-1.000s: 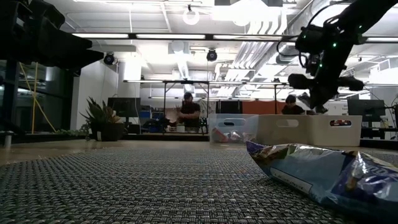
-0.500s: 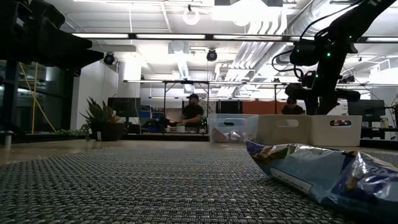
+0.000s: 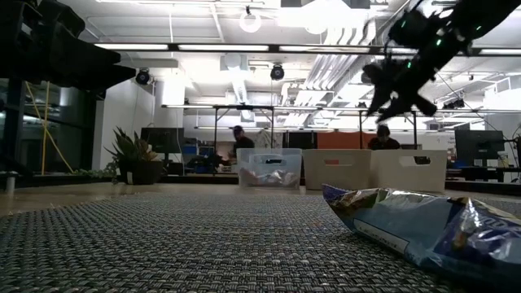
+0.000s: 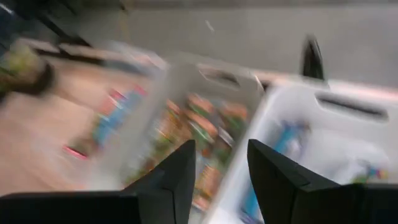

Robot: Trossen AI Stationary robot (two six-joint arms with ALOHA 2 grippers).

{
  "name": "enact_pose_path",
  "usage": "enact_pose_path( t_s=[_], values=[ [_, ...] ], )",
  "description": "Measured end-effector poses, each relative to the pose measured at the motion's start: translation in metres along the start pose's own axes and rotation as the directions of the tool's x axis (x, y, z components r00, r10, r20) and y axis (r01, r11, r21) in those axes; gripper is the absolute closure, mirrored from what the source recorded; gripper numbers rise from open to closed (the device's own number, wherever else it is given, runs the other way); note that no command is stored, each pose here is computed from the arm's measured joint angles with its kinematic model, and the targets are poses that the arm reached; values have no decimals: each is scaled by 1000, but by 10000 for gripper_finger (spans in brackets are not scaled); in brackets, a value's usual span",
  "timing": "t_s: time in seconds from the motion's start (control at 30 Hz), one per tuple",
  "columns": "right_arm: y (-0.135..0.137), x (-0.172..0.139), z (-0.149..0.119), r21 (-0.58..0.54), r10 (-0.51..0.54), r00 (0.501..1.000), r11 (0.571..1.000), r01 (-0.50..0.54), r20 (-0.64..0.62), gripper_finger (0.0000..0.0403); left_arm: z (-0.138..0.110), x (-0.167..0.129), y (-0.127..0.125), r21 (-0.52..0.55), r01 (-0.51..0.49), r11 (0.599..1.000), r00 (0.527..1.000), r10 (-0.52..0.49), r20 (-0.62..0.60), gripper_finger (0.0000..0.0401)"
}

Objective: Pick and place Granola Bars by type
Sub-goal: Put the blue granola bar into the white bin

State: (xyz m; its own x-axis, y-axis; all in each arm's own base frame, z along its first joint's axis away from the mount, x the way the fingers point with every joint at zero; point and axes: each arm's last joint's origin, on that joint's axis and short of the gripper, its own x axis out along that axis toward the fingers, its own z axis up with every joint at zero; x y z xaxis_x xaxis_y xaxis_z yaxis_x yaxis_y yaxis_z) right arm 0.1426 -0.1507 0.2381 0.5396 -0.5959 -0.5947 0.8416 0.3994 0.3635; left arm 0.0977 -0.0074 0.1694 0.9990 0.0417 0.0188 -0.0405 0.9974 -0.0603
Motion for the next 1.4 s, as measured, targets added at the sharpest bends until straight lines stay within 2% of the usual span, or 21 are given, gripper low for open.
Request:
enact_pose_path(
  t_s=[0.2,0.33,0.43,0.6,0.77,0.93,1.03,1.17,1.27,1.4],
  values=[
    [8,-36,6,-6,54,987,999,-54,154,272,0,0,0,0,0,1000,1000,0,-1,174],
    [18,-57,7,-24,213,954,977,-212,211,272,0,0,0,0,0,1000,1000,0,-1,174],
    [30,-71,6,-42,354,905,934,-354,236,272,0,0,0,0,0,1000,1000,0,0,174],
    [54,-93,4,-100,570,773,818,-567,280,272,0,0,0,0,0,1000,1000,0,0,174],
    [78,-110,-1,-141,734,618,669,-730,282,272,0,0,0,0,0,1000,1000,0,0,174],
    [99,-125,-16,-145,854,481,511,-847,200,272,0,0,0,0,0,1000,1000,0,0,174],
    [111,-135,-27,-127,916,380,395,-910,131,272,0,0,0,0,0,1000,1000,0,0,174],
    [126,-146,-40,-93,964,254,261,-961,81,272,0,0,0,0,0,1000,1000,0,0,174],
    [138,-153,-51,-75,980,192,196,-978,54,272,0,0,0,0,0,1000,1000,0,0,174],
    [153,-157,-67,-50,988,151,153,-987,39,272,0,0,0,0,0,1000,1000,0,0,174]
  ],
)
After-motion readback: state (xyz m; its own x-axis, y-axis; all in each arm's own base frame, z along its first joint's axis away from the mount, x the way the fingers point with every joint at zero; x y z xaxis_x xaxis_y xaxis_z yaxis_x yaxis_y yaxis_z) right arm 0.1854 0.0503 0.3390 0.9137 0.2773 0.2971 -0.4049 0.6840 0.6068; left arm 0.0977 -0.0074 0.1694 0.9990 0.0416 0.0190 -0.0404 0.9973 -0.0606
